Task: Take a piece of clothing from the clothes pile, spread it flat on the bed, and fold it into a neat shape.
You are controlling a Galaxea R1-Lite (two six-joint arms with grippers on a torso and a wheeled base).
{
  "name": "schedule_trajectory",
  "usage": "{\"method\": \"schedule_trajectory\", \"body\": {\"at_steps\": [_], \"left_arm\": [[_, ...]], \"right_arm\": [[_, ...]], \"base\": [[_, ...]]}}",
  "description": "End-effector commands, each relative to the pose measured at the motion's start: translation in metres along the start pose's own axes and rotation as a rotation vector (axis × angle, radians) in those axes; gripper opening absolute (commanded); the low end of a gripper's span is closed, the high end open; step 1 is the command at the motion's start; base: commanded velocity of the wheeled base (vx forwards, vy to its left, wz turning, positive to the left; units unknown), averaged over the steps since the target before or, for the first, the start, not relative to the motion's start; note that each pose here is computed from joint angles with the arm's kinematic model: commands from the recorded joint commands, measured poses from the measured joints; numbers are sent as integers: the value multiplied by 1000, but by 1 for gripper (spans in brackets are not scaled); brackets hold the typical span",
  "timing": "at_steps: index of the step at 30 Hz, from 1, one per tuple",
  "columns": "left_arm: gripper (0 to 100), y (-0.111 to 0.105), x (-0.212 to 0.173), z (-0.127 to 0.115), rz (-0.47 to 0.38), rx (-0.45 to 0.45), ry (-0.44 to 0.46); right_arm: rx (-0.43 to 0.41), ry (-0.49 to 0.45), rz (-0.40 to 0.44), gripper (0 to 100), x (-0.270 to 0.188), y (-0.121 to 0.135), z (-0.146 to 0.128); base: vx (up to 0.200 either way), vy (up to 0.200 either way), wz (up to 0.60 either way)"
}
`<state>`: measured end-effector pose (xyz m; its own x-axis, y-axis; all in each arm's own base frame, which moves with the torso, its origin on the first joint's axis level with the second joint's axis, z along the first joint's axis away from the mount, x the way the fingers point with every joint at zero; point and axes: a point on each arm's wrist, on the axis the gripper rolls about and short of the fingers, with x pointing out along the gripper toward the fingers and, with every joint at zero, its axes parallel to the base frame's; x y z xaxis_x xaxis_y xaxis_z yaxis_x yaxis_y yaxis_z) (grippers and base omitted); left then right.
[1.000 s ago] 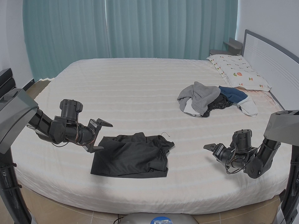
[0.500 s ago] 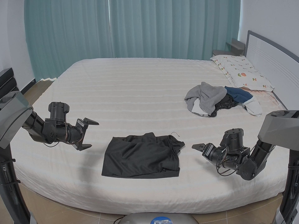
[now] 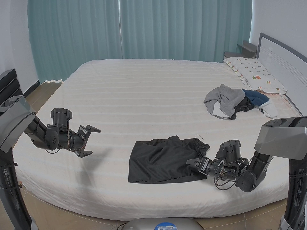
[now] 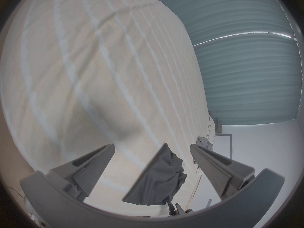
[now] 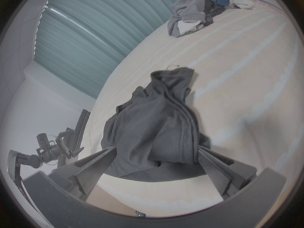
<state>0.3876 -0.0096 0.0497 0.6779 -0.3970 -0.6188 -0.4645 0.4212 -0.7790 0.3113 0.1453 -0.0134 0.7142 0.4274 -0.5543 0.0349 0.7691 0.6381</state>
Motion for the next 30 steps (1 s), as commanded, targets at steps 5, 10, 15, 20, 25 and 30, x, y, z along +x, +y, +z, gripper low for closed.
{"method": "schedule_trajectory", "body": {"at_steps": [5, 10, 15, 20, 25, 30], "left_arm": [[100, 2, 5, -6, 24, 18, -5], [100, 2, 6, -6, 28, 28, -6], [100, 2, 6, -6, 26, 29, -3], [100, 2, 6, -6, 26, 29, -3], [100, 3, 6, -6, 28, 28, -4], [100, 2, 6, -6, 25, 28, -4]], "right_arm": [[19, -46, -38, 100, -24, -13, 18], [35, -58, -60, 100, -26, -21, 23], [24, -52, -72, 100, -30, -24, 22], [10, -31, -93, 100, -26, -30, 18], [7, -24, -93, 100, -25, -30, 15], [2, -19, -88, 100, -22, -28, 14]], "base": [[0, 0, 0], [0, 0, 0], [0, 0, 0], [0, 0, 0], [0, 0, 0], [0, 0, 0]]}}
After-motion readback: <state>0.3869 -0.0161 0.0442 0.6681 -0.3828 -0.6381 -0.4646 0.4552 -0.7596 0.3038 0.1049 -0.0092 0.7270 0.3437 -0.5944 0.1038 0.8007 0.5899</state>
